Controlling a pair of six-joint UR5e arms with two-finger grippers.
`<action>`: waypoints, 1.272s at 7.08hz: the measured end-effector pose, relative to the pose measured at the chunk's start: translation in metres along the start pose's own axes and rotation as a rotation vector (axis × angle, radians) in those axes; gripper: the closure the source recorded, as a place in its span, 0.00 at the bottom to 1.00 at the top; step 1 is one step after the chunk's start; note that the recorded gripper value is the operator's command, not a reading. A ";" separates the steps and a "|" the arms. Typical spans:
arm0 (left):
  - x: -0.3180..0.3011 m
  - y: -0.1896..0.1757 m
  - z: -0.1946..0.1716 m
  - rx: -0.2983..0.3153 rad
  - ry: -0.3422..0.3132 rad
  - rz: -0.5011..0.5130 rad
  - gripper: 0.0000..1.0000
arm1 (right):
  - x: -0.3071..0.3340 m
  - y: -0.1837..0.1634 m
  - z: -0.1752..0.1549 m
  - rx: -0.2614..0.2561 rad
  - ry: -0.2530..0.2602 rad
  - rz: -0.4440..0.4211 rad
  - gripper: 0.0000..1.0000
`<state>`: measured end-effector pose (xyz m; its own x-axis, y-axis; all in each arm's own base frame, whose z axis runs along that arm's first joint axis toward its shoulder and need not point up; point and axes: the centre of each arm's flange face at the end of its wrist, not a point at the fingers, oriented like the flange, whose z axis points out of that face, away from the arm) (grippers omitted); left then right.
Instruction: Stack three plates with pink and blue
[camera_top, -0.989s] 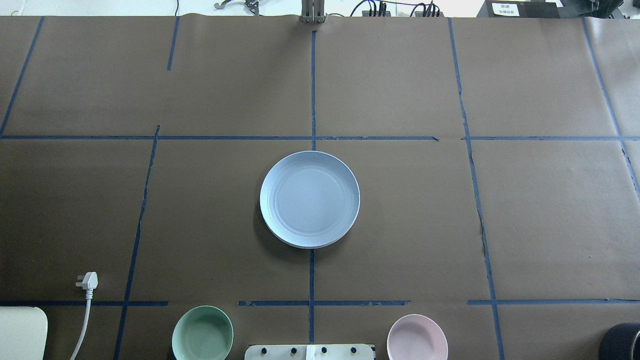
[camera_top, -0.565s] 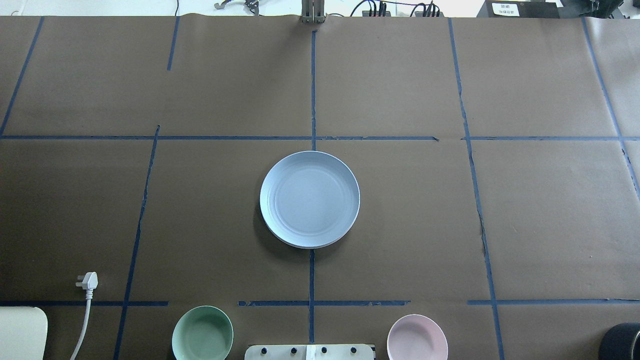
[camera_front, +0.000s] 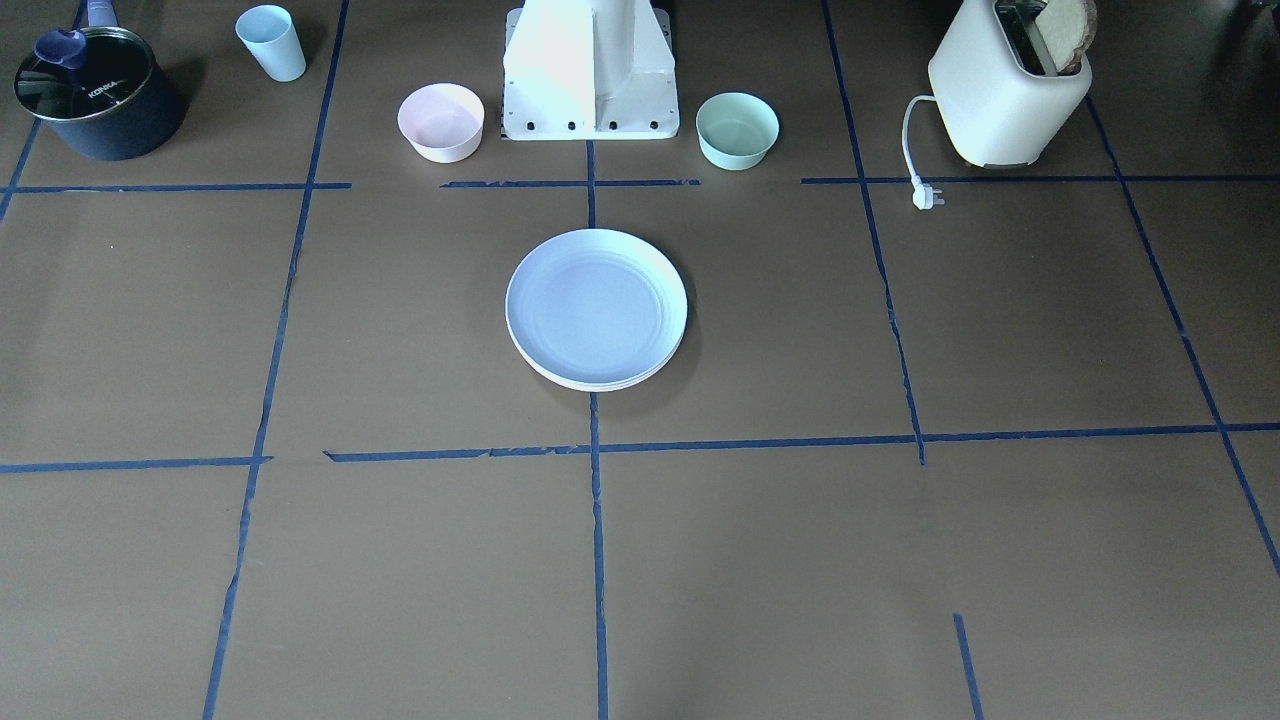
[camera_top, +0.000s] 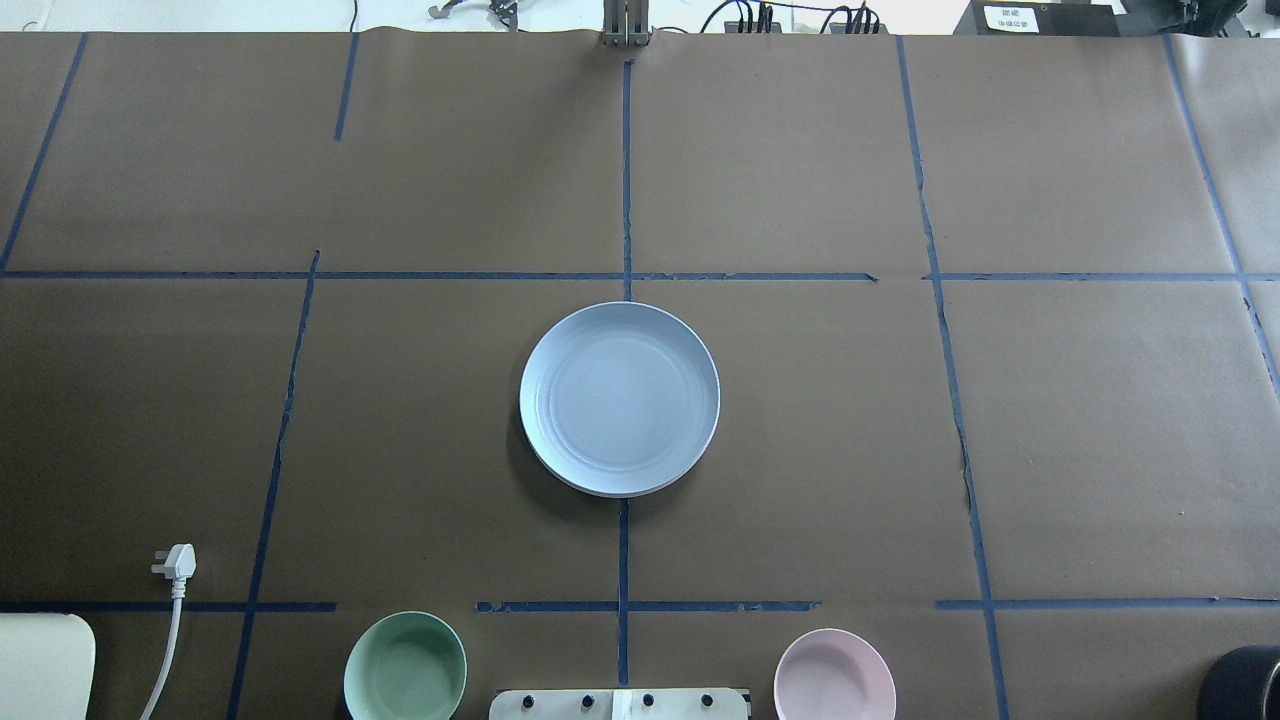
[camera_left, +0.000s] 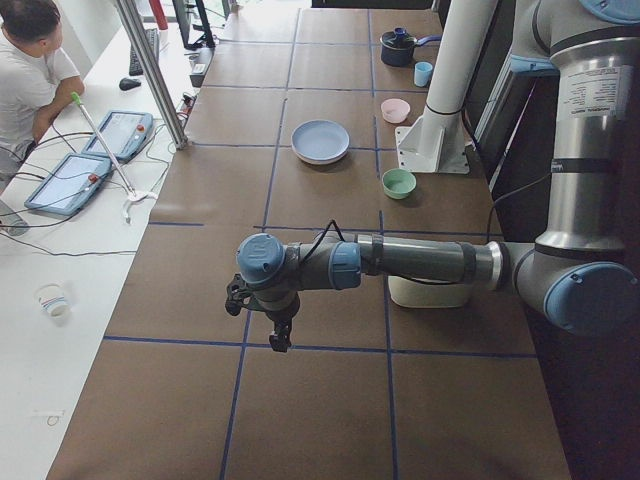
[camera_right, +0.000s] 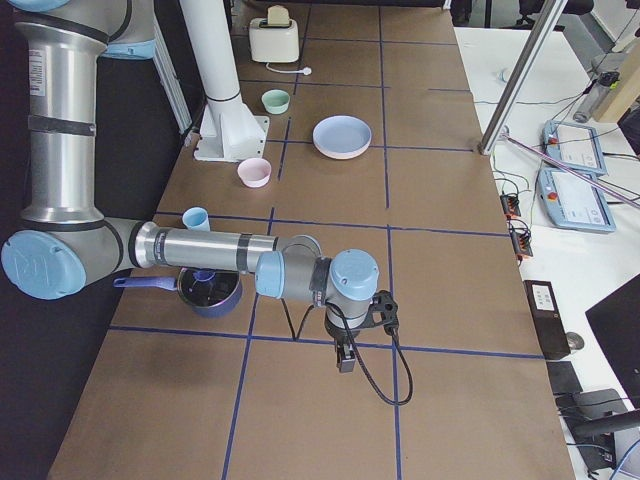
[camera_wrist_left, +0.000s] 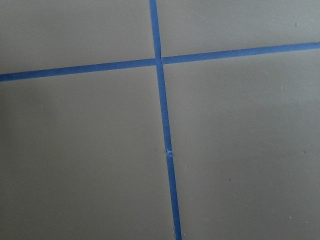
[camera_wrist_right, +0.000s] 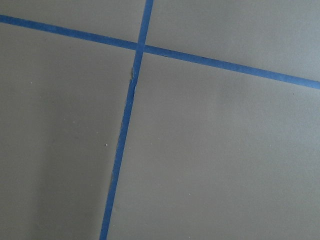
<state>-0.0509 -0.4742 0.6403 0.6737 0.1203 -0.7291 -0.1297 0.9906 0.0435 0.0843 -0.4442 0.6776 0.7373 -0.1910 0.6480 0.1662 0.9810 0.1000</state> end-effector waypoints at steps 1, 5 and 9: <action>-0.001 0.000 -0.001 -0.001 -0.018 0.004 0.00 | 0.000 0.000 0.001 -0.002 -0.001 0.000 0.00; -0.001 0.000 -0.001 -0.003 -0.027 0.007 0.00 | -0.005 -0.003 0.006 -0.009 -0.013 -0.010 0.00; 0.000 -0.001 -0.002 -0.002 -0.036 0.011 0.00 | -0.010 -0.006 0.008 -0.012 -0.016 -0.004 0.00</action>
<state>-0.0527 -0.4753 0.6389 0.6979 0.1338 -0.7036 -0.1389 0.9890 0.0504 0.0705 -0.4474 0.6764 0.7260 -0.1940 0.6598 0.1768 0.9798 0.0935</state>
